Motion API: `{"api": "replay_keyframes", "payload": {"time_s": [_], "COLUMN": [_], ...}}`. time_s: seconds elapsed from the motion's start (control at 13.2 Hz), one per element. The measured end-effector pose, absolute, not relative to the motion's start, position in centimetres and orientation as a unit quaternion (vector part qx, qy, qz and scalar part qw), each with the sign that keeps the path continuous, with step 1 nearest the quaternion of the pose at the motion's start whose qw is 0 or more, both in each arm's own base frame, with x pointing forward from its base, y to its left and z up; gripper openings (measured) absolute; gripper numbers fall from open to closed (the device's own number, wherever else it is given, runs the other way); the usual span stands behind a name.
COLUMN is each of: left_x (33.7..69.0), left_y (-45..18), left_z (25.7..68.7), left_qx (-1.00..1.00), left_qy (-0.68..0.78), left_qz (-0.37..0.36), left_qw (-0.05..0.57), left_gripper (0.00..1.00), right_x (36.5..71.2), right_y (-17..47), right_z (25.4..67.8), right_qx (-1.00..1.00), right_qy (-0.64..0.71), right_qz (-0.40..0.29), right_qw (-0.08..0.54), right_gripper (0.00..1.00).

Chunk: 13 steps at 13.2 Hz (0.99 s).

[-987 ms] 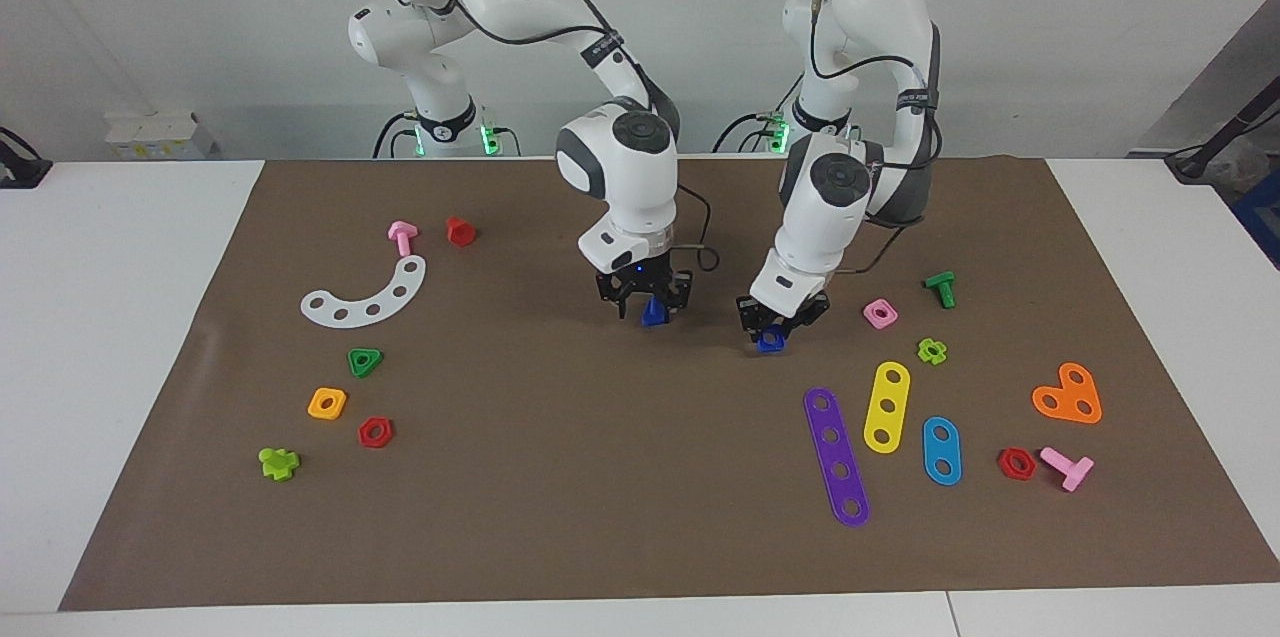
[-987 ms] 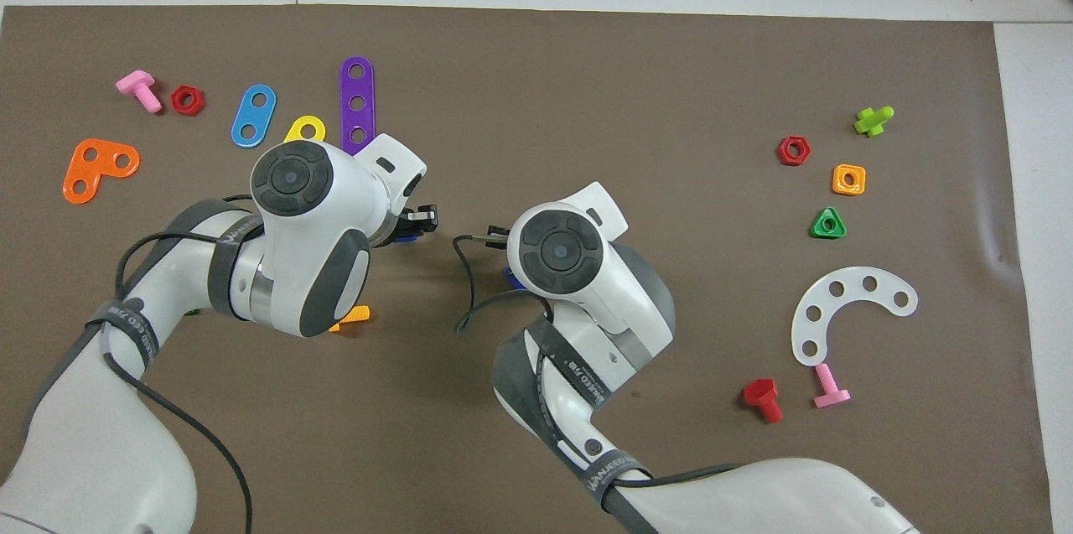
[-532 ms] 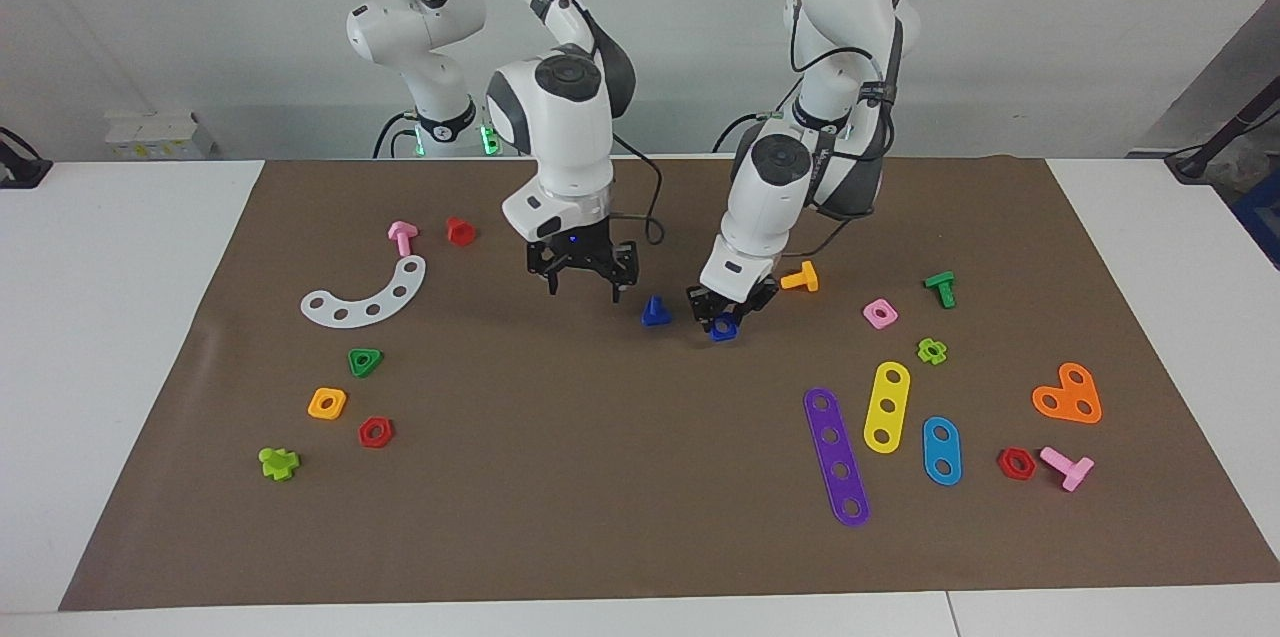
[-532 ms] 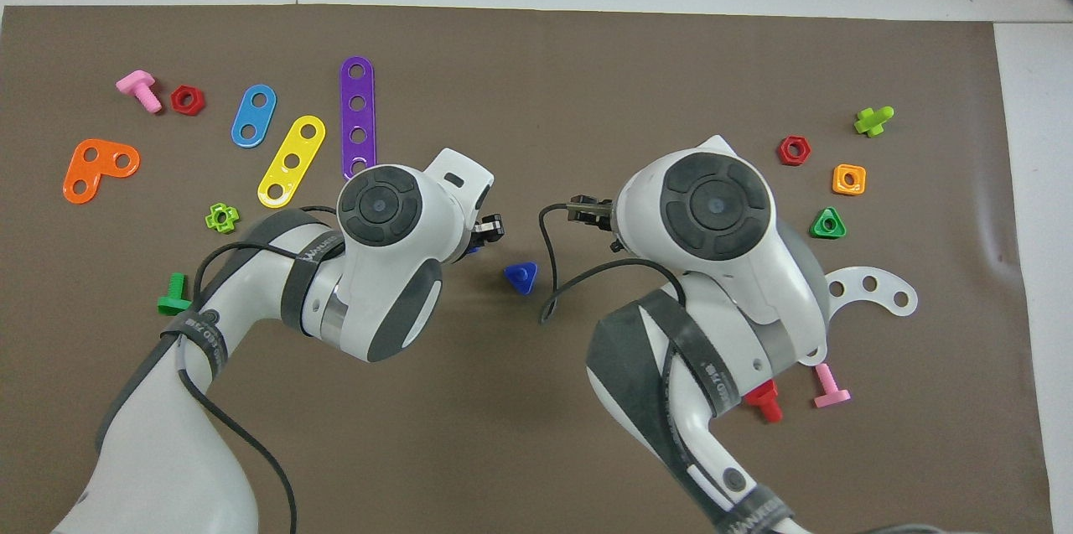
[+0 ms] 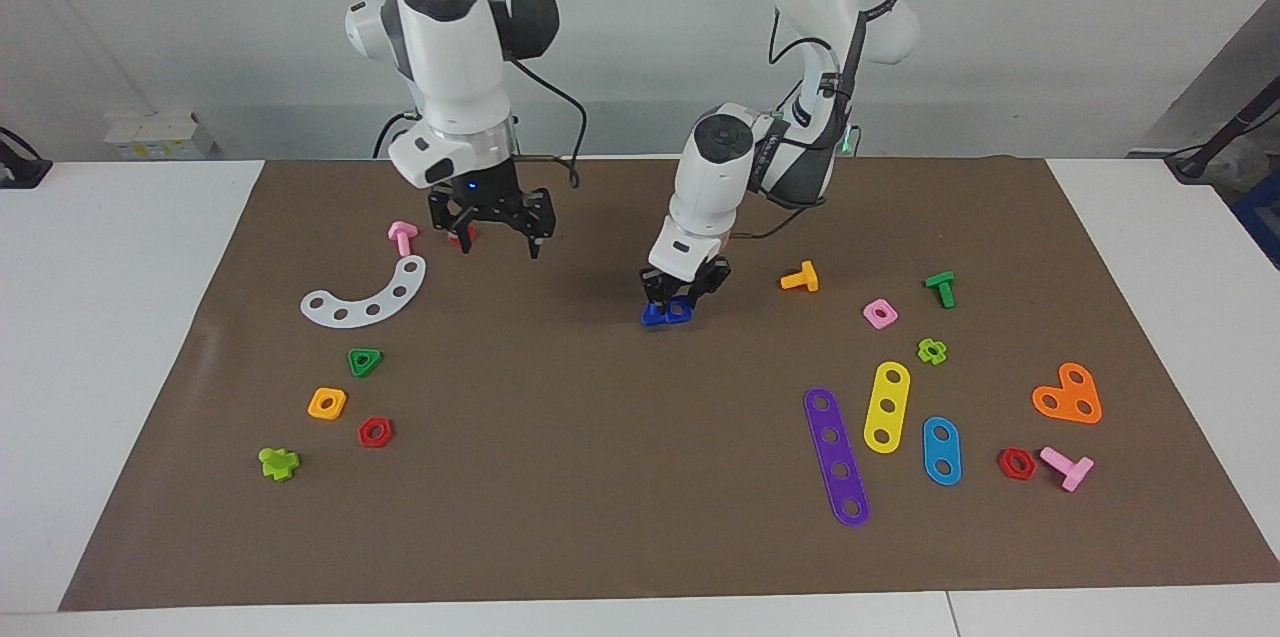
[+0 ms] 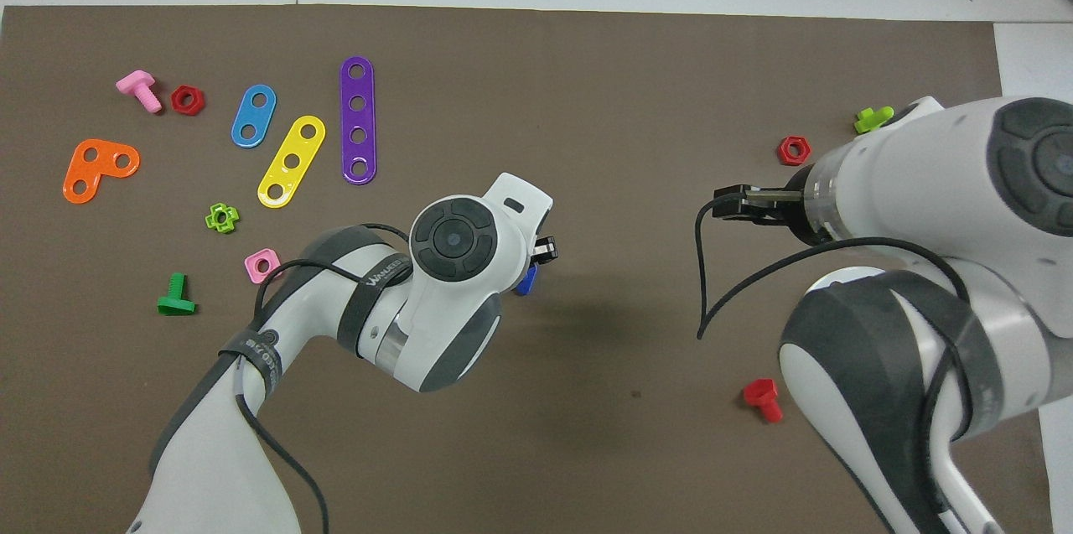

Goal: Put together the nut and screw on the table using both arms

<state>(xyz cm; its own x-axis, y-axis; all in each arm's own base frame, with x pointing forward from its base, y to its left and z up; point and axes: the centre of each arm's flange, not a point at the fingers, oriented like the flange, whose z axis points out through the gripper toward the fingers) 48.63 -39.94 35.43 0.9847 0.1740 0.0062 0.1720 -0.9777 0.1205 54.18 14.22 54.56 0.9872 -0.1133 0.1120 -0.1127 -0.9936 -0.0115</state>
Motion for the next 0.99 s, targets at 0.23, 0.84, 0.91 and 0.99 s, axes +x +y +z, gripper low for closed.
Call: {"api": "replay_keyframes", "payload": {"time_s": [0.23,0.84,0.91,0.99], "left_x": [47.6,47.0,46.9,46.8], "left_y": [-40.7,-41.5,-41.4,-41.3], "left_z": [35.1,34.0,33.6,33.1], "left_qx": [0.995,0.996,0.996,0.996], "left_qy": [0.081,0.074,0.075,0.075], "left_qz": [-0.006,-0.002,-0.002,-0.002], "left_qw": [0.052,0.055,0.054,0.054], "left_gripper": [0.48,0.48,0.48,0.48], "right_x": [53.6,52.7,52.7,52.8], "right_y": [13.0,7.4,6.9,6.4], "right_z": [55.2,59.6,60.5,61.3], "right_qx": [-0.998,-0.998,-0.997,-0.997], "right_qy": [0.048,0.045,0.049,0.053], "right_qz": [-0.046,-0.053,-0.052,-0.050], "right_qw": [-0.002,0.010,0.009,0.009], "right_gripper": [0.98,0.99,0.99,0.99]}}
